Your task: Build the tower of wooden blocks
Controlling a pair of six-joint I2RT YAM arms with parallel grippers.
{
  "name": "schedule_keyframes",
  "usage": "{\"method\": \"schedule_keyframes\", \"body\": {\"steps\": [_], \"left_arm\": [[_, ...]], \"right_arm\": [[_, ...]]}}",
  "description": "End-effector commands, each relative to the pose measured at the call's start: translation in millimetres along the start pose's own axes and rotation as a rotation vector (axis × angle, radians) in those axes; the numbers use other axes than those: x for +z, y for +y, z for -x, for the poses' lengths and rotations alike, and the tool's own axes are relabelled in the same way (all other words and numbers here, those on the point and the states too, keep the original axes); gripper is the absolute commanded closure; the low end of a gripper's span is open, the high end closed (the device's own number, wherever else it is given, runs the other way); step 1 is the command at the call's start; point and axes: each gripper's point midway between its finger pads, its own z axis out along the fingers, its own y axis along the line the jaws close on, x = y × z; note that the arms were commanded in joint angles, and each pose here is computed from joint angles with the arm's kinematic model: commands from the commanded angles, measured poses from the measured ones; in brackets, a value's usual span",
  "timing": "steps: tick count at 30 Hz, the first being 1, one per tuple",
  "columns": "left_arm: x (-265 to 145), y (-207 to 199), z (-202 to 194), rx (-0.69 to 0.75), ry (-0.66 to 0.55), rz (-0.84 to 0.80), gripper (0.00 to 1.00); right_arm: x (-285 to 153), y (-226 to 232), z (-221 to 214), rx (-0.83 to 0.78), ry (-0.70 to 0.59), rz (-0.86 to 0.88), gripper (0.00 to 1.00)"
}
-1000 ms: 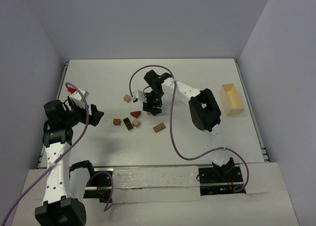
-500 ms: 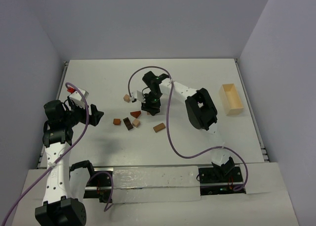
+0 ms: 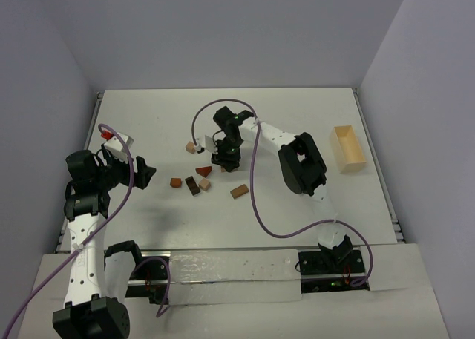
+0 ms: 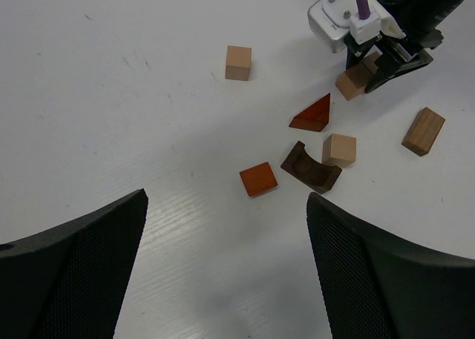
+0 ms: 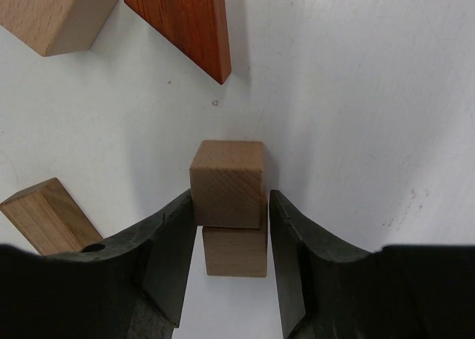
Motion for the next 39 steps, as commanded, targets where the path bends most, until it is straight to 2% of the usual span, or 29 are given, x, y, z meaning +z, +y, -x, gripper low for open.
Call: {"method": "schedule_keyframes", "body": {"steps": [1, 39], "left_arm": [[-1.3, 3.3, 9.3, 0.024, -0.037, 0.014, 0.06], [-1.4, 3.9, 9.5, 0.025, -0.038, 0.017, 0.06]], "right_arm": [[-4.1, -5.8, 12.0, -0.014, -0.019, -0.019, 0.51], [-6.2, -9.5, -0.8, 0.023, 0.015, -0.045, 0.57]]}}
